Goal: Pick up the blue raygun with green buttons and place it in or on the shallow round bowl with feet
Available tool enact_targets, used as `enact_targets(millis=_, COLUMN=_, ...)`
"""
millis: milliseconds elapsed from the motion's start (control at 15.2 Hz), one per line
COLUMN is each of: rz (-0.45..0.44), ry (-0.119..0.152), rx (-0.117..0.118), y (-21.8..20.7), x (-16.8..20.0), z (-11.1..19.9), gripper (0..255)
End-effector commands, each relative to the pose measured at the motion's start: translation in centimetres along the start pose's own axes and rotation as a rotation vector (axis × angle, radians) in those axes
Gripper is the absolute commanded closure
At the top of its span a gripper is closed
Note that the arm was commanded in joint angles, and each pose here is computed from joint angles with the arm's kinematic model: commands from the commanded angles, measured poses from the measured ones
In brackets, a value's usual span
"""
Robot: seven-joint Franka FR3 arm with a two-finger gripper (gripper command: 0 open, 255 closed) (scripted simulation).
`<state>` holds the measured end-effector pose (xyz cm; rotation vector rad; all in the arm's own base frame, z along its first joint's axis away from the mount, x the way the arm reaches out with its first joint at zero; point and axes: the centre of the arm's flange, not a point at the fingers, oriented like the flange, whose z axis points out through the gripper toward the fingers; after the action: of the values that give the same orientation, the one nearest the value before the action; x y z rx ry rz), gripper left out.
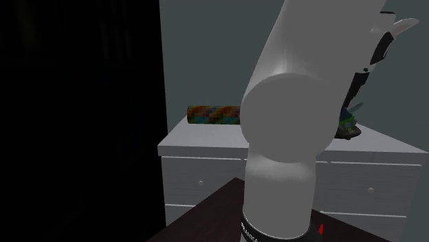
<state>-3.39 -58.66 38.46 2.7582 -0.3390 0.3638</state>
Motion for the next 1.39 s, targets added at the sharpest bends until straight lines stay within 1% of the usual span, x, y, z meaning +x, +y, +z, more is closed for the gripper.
enact_targets(millis=0, rz=-0.001, ry=-0.001, rx=0.0, y=-0.2, x=-0.3, z=1.0, gripper=255)
enact_targets(millis=528, rz=-0.001, ry=-0.001, rx=0.0, y=-1.5, x=-1.5, z=4.8, gripper=255)
enact_targets(millis=1056, rz=-0.001, ry=-0.001, rx=0.0, y=-1.5, x=-1.6, z=5.0, gripper=255)
enact_targets(millis=1122, rz=-0.001, ry=-0.002, rx=0.001, y=-1.3, x=-2.0, z=5.7, gripper=0)
enact_targets(millis=1188, rz=-0.001, ry=-0.006, rx=0.001, y=-0.9, x=-1.6, z=6.2, gripper=0)
enact_targets(millis=1320, rz=-0.001, ry=-0.004, rx=0.001, y=-1.0, x=-1.9, z=5.7, gripper=0)
